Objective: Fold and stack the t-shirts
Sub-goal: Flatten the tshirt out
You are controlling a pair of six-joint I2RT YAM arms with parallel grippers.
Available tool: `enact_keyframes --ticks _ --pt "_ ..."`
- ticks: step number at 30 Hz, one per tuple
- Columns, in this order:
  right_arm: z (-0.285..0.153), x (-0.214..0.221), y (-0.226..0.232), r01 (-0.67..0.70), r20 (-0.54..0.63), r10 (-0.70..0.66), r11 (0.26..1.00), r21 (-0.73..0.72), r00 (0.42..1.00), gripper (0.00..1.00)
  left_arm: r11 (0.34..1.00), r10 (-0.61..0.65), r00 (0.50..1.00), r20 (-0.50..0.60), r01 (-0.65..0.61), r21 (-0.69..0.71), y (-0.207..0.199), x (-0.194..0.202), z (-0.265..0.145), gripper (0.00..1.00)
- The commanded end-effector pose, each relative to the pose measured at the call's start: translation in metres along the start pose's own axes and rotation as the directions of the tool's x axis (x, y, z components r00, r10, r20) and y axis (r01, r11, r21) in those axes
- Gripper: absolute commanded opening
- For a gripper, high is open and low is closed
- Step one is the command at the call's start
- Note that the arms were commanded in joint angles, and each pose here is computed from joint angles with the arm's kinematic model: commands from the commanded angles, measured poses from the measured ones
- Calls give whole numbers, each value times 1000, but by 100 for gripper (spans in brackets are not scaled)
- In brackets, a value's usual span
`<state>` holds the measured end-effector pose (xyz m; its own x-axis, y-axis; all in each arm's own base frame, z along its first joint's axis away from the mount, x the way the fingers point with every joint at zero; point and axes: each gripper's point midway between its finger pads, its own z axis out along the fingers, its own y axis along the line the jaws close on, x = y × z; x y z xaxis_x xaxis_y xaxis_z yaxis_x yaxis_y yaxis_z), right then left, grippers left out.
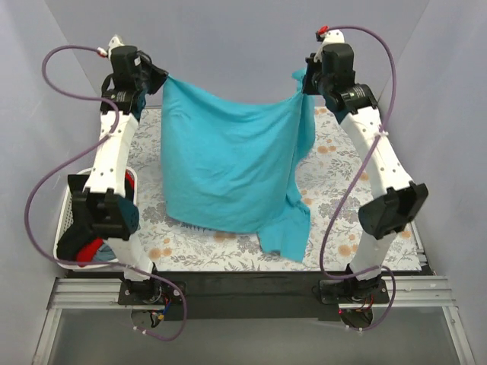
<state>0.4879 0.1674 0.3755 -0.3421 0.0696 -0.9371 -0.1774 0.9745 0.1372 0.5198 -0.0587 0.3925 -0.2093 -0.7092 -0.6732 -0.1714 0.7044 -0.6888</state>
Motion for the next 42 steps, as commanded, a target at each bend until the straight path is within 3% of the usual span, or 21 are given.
enact_keyframes --ticks 1,3,5,8,12,13,15,16,17,20,21,22,23,24,27,29,31,35,36,37,42 --pt "-69 -157 24 -2 429 54 993 -120 902 1 981 4 987 161 -35 193 -66 -64 1 0" --pt "-69 -177 19 9 485 40 995 -98 874 1 962 -10 970 242 -57 267 -97 -96 -9 0" --pt "-89 -203 8 -3 575 48 997 -79 817 1 950 -18 956 292 -74 302 -105 -110 -6 0" --pt "-95 -199 -1 -17 604 53 998 -65 795 1 939 -31 951 309 -79 336 -101 -117 -5 0" --pt "-85 -166 -17 -23 548 19 1000 0 836 1 959 -9 966 259 -65 277 -71 -99 12 0" --pt "-79 -150 -19 -30 518 22 1000 7 855 1 971 0 979 202 -48 234 -50 -76 28 0" --pt "-66 -103 -26 -41 432 28 999 20 902 1 976 -10 985 170 -28 218 -38 -63 25 0" --pt "-61 -83 -29 -68 399 55 998 18 915 1 988 -12 995 96 -3 153 -6 -29 38 0" --pt "-53 -38 -35 -80 324 66 996 29 944 1 985 -16 994 104 -2 171 -7 -29 26 0" --pt "-60 23 -44 -158 247 143 986 42 958 1 996 -54 998 -13 55 65 54 35 32 0" --pt "-53 77 -53 -170 155 157 983 75 975 1 996 -62 998 -20 63 62 59 41 21 0" --pt "-54 105 -57 -192 115 181 977 90 977 1 996 -83 996 -42 85 34 72 55 20 0" --pt "-62 120 -57 -229 105 220 970 83 970 1 993 -109 989 -103 103 -55 112 93 17 0" --pt "-65 169 -62 -242 24 241 965 102 970 1 990 -133 985 -113 126 -69 119 102 9 0" --pt "-73 237 -67 -299 -89 312 945 134 946 1 964 -198 959 -202 154 -215 185 168 -10 0" --pt "-85 291 -69 -313 -187 338 938 152 922 1 948 -233 946 -225 170 -268 206 189 -20 0" --pt "-97 330 -68 -341 -260 373 926 161 890 9 925 -258 932 -256 162 -343 235 217 -36 0" --pt "-118 351 -63 -362 -305 387 922 135 870 26 884 -306 910 -279 163 -438 262 243 -63 0" --pt "-123 352 -63 -366 -310 389 921 133 867 41 877 -304 913 -271 158 -454 267 243 -67 0" --pt "-129 344 -61 -371 -293 389 921 118 874 47 870 -306 913 -271 153 -469 272 246 -73 0" --pt "-149 311 -80 -362 -185 398 910 201 898 66 866 -283 927 -245 137 -481 272 237 -86 0"
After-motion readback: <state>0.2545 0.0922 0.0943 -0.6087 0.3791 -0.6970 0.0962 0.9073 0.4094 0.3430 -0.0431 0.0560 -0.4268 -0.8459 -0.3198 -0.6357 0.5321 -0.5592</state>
